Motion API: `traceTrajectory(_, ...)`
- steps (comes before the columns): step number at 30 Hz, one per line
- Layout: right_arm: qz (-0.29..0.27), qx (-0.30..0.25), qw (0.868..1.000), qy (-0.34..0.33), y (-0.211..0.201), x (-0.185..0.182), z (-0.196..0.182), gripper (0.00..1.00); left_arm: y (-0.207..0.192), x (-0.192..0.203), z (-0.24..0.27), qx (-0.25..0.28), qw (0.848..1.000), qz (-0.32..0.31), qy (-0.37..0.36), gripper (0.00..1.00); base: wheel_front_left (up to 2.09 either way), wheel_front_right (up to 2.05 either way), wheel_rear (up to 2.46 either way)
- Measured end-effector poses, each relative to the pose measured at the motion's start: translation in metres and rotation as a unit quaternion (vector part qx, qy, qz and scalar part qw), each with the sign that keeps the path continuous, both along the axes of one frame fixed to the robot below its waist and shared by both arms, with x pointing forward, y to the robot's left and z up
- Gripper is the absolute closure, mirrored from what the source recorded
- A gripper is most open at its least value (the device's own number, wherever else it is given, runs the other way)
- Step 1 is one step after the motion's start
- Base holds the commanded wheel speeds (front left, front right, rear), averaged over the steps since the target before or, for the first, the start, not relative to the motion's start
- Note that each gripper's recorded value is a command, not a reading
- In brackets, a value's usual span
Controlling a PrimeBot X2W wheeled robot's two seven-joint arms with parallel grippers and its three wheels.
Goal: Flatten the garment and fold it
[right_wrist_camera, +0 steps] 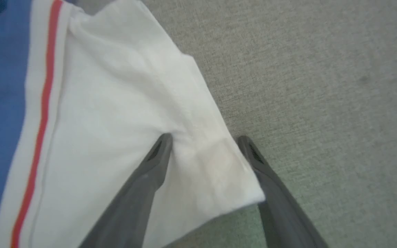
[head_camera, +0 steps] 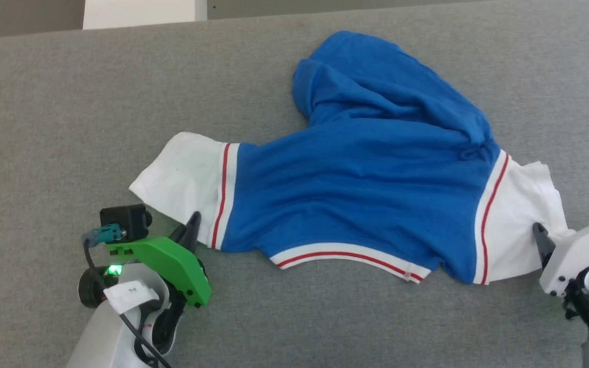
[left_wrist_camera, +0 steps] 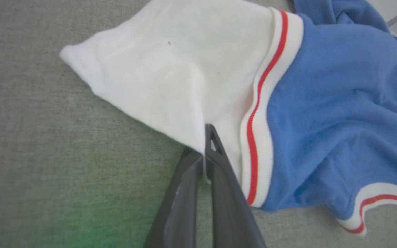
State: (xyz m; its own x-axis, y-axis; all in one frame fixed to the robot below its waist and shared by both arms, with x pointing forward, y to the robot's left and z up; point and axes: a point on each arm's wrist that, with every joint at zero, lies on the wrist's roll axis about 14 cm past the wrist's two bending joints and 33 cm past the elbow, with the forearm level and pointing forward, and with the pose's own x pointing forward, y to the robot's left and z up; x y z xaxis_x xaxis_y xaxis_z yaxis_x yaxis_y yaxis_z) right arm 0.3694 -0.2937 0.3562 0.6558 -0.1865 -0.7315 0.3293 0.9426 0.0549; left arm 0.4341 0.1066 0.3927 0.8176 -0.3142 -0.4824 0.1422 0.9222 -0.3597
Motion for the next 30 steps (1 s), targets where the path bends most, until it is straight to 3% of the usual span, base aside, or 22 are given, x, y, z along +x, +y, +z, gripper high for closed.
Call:
traceTrajectory(1, 0.004, 0.001, 1.0, 0.007, 0.001, 0.002, -0.001, 0.0, 0.0, 0.0, -0.001, 0.0, 1.0, 0.0, 0.001, 1.0, 0.0, 0.0, 0.0)
traceTrajectory(2, 0.009, 0.003, 1.0, 0.016, 0.002, 0.004, -0.003, 0.27, 0.001, -0.001, -0.002, 0.001, 1.0, 0.0, 0.003, 1.0, 0.0, 0.0, 0.0)
traceTrajectory(3, 0.015, 0.001, 1.0, 0.023, 0.004, 0.005, -0.005, 0.76, 0.001, -0.001, -0.003, 0.002, 1.0, -0.001, 0.003, 1.0, 0.0, 0.0, 0.0)
traceTrajectory(4, 0.02, -0.001, 0.999, 0.026, 0.004, 0.006, -0.005, 1.0, 0.001, -0.002, -0.003, 0.004, 1.0, -0.001, 0.005, 1.0, 0.0, 0.0, 0.0)
traceTrajectory(14, 0.035, 0.016, 0.999, 0.01, 0.022, 0.005, 0.012, 1.0, -0.005, -0.01, 0.007, 0.003, 1.0, -0.011, -0.006, 1.0, 0.0, 0.0, 0.0)
traceTrajectory(18, 0.039, 0.044, 0.998, -0.025, 0.035, 0.011, 0.034, 1.0, -0.011, -0.004, 0.033, -0.027, 0.999, -0.006, -0.043, 1.0, 0.0, 0.0, 0.0)
traceTrajectory(23, 0.073, 0.085, 0.985, -0.134, 0.056, 0.05, 0.115, 1.0, -0.009, 0.027, 0.113, -0.059, 0.987, -0.006, -0.152, 1.0, 0.0, 0.0, 0.0)
traceTrajectory(26, 0.103, 0.108, 0.966, -0.21, 0.069, 0.07, 0.181, 1.0, -0.002, 0.045, 0.18, -0.076, 0.97, -0.007, -0.231, 1.0, 0.0, 0.0, 0.0)
traceTrajectory(30, 0.127, 0.12, 0.939, -0.296, 0.073, 0.081, 0.261, 1.0, 0.007, 0.051, 0.263, -0.057, 0.944, -0.018, -0.326, 1.0, 0.0, 0.0, 0.0)
